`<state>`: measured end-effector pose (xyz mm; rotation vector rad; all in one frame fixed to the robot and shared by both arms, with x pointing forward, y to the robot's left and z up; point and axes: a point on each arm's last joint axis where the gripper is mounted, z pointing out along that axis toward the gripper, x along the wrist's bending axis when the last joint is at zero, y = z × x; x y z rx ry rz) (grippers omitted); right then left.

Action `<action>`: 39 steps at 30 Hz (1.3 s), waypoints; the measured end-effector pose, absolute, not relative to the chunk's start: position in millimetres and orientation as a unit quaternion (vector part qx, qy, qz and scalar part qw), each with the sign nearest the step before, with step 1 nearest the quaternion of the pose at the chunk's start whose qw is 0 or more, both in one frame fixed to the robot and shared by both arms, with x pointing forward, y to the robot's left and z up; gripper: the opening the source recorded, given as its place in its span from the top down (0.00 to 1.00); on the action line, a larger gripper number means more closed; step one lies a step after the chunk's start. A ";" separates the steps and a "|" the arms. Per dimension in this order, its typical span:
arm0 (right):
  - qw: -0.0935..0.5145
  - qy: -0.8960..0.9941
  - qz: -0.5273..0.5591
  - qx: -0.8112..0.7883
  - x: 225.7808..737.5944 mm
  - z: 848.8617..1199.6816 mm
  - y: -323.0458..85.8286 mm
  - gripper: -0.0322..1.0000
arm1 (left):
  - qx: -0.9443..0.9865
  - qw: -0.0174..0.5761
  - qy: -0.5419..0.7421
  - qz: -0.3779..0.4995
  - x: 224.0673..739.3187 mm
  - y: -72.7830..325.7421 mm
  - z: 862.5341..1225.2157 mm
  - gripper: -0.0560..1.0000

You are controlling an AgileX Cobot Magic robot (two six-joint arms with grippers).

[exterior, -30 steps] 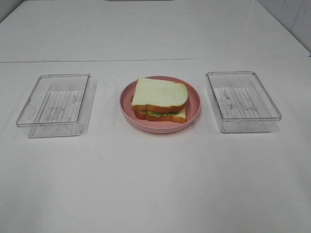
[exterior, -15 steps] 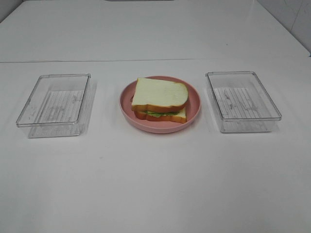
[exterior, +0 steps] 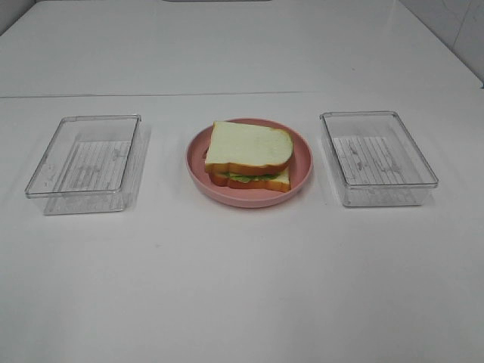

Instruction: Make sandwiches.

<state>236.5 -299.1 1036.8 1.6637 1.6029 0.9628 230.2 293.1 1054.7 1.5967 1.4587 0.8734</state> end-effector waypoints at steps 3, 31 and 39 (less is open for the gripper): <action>0.316 0.608 0.367 0.630 235.8 1036.8 -299.2 0.19 | 0.629 0.394 0.575 0.344 230.2 293.1 1054.7 0.01; 0.321 0.619 0.361 0.620 236.0 1036.3 -299.2 0.19 | 0.629 0.394 0.575 0.344 230.2 293.1 1054.7 0.01; 0.321 0.619 0.361 0.620 236.0 1036.3 -299.2 0.19 | 0.629 0.394 0.575 0.344 230.2 293.1 1054.7 0.01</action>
